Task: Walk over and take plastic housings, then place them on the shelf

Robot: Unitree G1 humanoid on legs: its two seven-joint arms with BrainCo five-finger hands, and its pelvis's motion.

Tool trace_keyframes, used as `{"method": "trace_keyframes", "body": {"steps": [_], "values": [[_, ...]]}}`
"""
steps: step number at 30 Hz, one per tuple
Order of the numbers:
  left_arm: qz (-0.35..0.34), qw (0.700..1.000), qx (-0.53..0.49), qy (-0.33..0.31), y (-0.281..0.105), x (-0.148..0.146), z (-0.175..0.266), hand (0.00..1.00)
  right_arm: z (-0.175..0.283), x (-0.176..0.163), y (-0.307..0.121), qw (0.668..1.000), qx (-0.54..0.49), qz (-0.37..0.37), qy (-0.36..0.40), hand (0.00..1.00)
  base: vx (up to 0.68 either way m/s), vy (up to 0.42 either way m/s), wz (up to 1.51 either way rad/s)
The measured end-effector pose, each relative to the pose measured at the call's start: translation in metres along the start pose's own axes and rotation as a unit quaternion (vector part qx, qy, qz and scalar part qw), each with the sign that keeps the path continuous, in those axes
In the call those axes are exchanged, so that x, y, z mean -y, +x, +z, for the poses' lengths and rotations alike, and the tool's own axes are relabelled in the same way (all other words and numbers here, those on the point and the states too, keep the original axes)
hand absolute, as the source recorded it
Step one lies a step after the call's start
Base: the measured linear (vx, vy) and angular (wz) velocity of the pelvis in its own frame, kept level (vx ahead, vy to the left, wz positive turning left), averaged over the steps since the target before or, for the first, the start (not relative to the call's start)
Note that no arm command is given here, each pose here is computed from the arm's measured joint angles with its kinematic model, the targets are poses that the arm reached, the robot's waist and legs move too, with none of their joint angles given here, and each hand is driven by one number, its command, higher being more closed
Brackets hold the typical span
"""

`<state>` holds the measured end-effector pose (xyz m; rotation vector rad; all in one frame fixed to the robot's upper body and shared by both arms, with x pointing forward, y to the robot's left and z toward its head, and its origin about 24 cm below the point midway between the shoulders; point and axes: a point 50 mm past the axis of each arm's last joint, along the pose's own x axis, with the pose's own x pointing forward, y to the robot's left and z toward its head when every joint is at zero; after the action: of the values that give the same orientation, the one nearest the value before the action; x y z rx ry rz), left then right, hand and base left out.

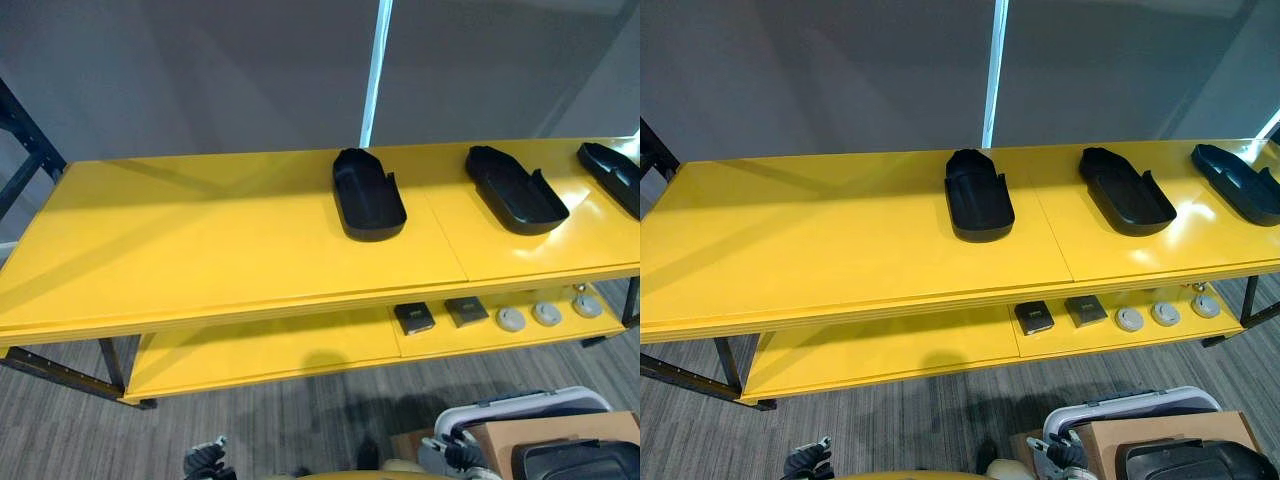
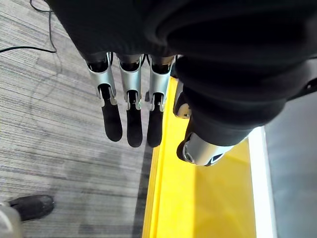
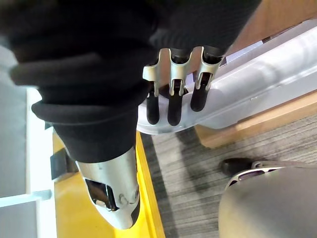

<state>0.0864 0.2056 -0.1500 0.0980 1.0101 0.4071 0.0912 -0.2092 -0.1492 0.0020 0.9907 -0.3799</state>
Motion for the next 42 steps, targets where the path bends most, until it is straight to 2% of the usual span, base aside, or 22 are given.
{"method": "trace_keyframes", "body": {"steps": [7, 12, 20, 25, 32, 36, 42], "values": [[-0.019, 0.999, 0.022, 0.020, 0.002, 0.005, 0.009, 0.00, 0.008, -0.004, 0.004, 1.000, 0.005, 0.013, 0.000, 0.00, 0.01, -0.050, -0.13], [-0.046, 0.998, 0.048, 0.020, -0.003, 0.026, 0.021, 0.00, 0.035, -0.020, 0.010, 0.998, 0.042, 0.035, -0.011, 0.00, -0.05, -0.039, -0.77], [-0.068, 0.994, 0.080, 0.037, -0.003, 0.040, 0.039, 0.00, 0.039, -0.030, 0.009, 0.997, 0.050, 0.047, -0.027, 0.00, -0.06, 0.083, -0.53], [-0.072, 0.989, 0.107, 0.067, -0.003, 0.044, 0.050, 0.00, 0.081, -0.053, 0.010, 0.989, 0.114, 0.076, -0.048, 0.00, -0.14, 0.053, -0.90], [-0.085, 0.981, 0.128, 0.119, -0.002, 0.047, 0.058, 0.00, 0.050, -0.046, 0.010, 0.992, 0.067, 0.069, -0.076, 0.00, -0.11, -0.050, -0.38], [-0.084, 0.978, 0.136, 0.134, 0.002, 0.044, 0.066, 0.00, 0.069, -0.045, 0.016, 0.988, 0.088, 0.067, -0.110, 0.00, -0.15, -0.180, -1.17], [-0.092, 0.978, 0.118, 0.145, 0.001, 0.048, 0.055, 0.00, 0.058, -0.030, 0.016, 0.989, 0.074, 0.045, -0.118, 0.00, -0.09, -0.033, -0.98]]}}
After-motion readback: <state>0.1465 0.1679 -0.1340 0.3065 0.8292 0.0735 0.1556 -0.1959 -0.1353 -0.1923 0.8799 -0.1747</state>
